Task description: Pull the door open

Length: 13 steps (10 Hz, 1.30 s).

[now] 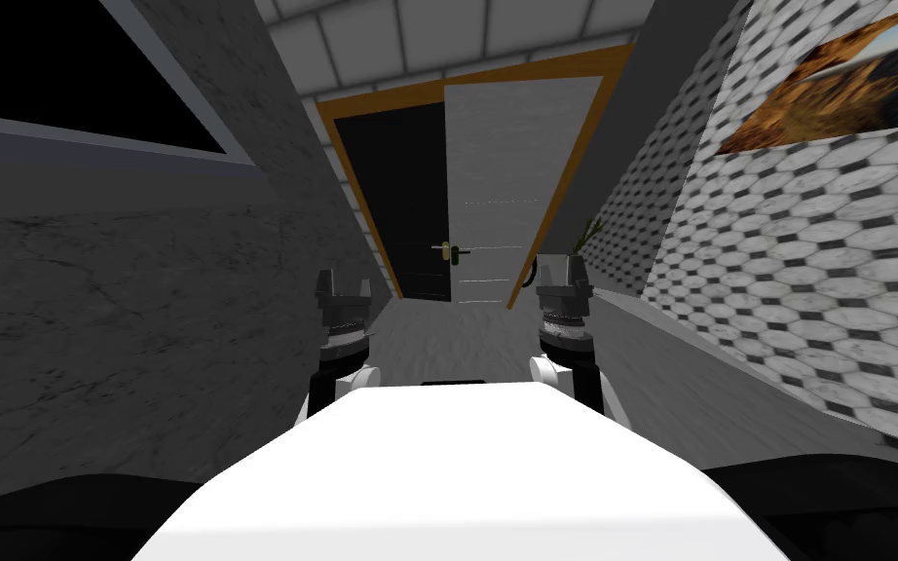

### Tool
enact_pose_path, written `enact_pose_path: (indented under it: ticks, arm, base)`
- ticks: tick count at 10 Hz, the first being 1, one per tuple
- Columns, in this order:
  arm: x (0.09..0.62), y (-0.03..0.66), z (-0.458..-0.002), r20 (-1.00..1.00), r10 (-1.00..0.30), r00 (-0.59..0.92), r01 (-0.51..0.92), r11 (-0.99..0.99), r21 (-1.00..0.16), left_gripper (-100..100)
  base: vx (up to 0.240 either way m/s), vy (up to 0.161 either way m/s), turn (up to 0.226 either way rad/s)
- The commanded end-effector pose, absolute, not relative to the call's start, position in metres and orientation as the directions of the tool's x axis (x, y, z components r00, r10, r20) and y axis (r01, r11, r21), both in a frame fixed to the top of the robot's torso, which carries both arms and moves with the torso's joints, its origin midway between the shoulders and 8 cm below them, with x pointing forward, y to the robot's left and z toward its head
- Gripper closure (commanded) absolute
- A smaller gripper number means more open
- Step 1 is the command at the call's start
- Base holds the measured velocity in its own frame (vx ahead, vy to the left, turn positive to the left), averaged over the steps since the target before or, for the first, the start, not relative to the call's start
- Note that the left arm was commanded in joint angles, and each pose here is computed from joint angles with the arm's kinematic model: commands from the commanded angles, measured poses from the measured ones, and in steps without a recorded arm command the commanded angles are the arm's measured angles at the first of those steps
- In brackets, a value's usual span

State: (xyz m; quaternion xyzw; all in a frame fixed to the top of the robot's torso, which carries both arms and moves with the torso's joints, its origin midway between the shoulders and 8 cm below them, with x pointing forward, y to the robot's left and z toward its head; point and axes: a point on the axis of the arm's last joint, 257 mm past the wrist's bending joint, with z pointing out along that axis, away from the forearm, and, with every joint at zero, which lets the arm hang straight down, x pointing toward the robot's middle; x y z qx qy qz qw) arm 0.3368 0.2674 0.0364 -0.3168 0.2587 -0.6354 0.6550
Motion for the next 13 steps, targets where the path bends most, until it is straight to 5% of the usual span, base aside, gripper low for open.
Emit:
enact_pose_path:
  ticks: [1, 13]
  arm:
    - [0.344, 0.268, 0.025, 0.059, -0.997, 0.052, 0.65, -0.011, -0.76, -100]
    - [0.399, 0.288, -0.071, 0.032, -0.999, 0.024, 0.482, -0.016, -0.876, -100]
  base:
    - [0.04, 0.113, -0.095]
    - [0.145, -0.016, -0.057]
